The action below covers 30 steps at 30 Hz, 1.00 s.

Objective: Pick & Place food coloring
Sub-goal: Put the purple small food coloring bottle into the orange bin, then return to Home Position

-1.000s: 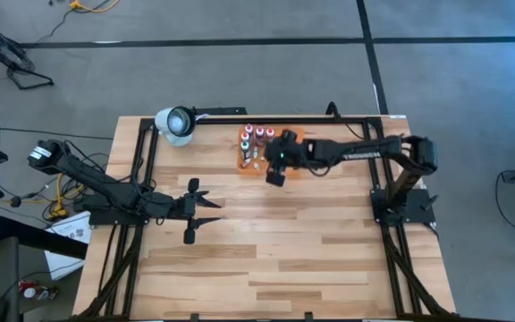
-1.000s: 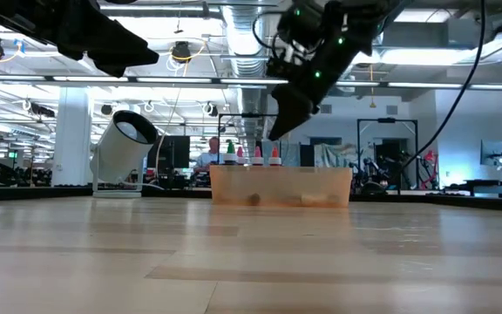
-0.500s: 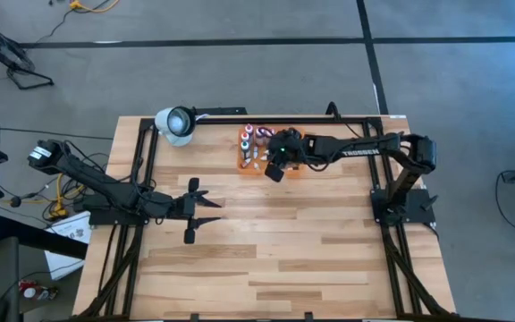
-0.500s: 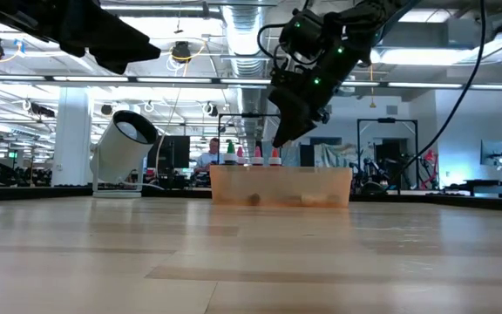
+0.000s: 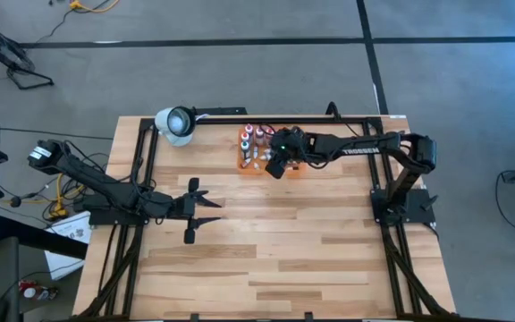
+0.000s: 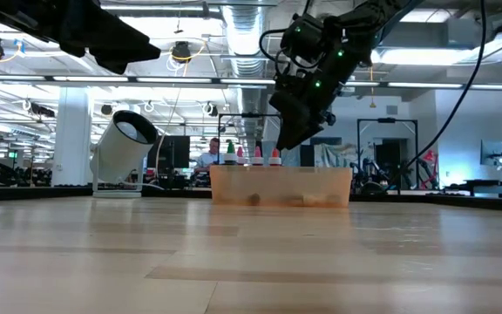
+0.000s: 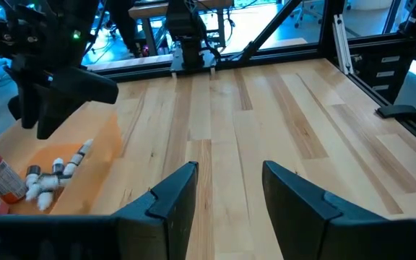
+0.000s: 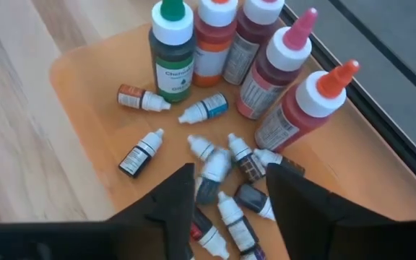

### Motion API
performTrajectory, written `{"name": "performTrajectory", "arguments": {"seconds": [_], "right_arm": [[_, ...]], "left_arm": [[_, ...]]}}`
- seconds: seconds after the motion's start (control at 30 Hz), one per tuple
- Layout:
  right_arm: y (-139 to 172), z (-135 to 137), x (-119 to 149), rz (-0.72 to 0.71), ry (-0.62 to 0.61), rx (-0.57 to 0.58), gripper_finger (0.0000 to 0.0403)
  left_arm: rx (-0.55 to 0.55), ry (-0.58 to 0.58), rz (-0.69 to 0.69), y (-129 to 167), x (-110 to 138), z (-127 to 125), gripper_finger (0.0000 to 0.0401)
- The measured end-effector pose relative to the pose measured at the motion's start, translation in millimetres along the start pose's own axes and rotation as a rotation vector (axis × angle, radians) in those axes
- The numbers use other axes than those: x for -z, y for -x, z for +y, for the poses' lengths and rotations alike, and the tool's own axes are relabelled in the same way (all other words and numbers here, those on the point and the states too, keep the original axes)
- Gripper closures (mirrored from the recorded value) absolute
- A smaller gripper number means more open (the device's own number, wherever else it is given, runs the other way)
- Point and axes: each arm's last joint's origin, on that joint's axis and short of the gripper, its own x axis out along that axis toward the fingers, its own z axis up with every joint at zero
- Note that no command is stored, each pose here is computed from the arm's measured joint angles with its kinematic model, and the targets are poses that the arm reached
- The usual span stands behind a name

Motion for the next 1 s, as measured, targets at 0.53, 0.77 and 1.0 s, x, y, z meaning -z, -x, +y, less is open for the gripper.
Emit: {"name": "performTrajectory", "arguments": {"seconds": [0.53,0.77,1.0], "right_arm": [[36.5,60.9,9.8,-0.032,0.415,-0.193,0.0183],[75.1,53.8,-3.8,-0.164,0.383,-0.198,0.0194],[124.0,44.7,-1.1,-0.28,0.387,-0.24,0.0206]], "left_arm": [[-0.391,0.078,-0.027,2.3,-1.6,11.1,0.0248],[-0.214,-0.066,-0.201,-4.5,-22.0,31.0,0.0248],[-0.262,-0.062,-0.242,-4.4,-24.7,74.2,0.0248]]}}
